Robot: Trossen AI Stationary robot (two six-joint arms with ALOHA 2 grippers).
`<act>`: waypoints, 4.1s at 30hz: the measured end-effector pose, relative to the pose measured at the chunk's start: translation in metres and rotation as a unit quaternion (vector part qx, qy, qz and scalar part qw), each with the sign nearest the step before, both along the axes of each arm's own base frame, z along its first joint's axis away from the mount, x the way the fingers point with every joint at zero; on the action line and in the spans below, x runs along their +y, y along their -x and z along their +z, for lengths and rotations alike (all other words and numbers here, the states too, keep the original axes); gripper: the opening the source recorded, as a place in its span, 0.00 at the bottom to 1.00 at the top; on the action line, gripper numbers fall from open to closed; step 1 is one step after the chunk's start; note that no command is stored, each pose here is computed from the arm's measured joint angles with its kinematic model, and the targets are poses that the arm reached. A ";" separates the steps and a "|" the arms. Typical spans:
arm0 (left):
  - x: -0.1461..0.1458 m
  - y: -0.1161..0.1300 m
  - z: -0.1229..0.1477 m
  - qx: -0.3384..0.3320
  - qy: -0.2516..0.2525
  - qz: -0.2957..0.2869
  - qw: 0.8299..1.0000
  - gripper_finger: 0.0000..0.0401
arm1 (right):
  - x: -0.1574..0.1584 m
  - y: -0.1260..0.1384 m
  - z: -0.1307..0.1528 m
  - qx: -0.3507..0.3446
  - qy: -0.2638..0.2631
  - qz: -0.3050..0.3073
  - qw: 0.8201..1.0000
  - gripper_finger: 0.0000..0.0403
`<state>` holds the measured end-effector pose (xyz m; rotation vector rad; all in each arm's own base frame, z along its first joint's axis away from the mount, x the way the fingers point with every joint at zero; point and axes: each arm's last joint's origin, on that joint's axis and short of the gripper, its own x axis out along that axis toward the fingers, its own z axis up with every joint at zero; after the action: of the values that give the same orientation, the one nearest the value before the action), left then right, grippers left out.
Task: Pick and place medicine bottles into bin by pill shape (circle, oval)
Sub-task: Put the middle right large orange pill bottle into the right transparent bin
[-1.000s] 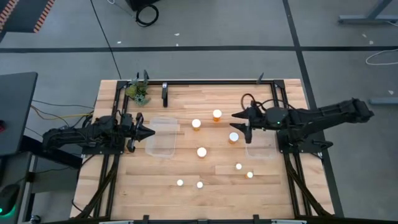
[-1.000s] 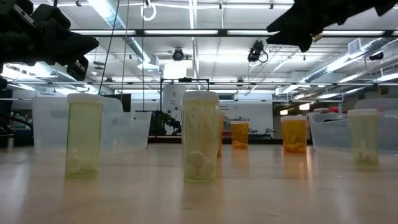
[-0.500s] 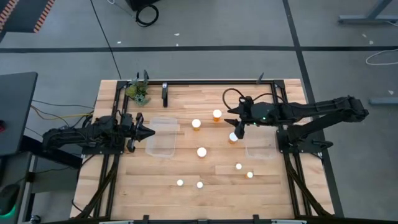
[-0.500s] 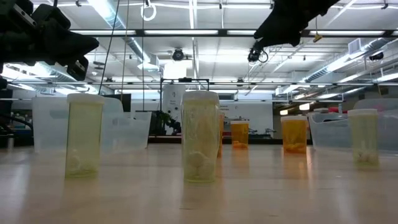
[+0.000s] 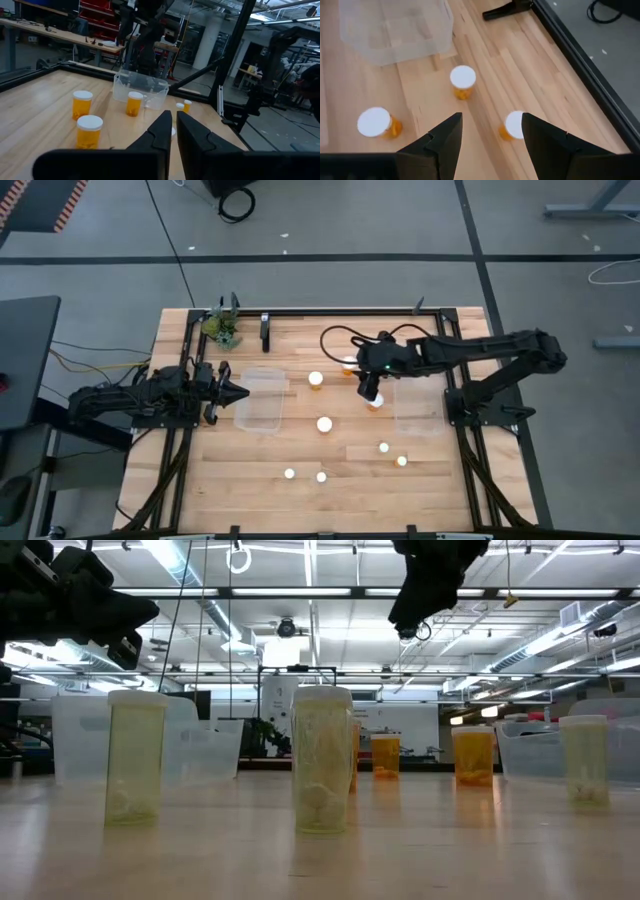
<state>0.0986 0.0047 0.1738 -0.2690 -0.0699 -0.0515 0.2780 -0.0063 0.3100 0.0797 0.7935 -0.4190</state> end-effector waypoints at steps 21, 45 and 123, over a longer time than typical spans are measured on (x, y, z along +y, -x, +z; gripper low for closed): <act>0.000 0.000 0.000 0.000 0.000 0.000 1.000 0.08 | -0.003 -0.020 0.002 0.044 -0.023 -0.003 0.999 0.53; 0.000 0.000 0.000 0.000 0.000 0.000 1.000 0.07 | -0.014 -0.045 -0.012 0.220 -0.043 0.025 0.974 0.72; 0.000 0.000 0.000 0.000 0.000 0.000 1.000 0.07 | -0.001 -0.027 -0.133 0.347 -0.139 0.020 0.927 0.73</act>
<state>0.0986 0.0047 0.1737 -0.2690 -0.0697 -0.0514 0.3045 -0.0071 0.1769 0.1842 1.5526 -0.2896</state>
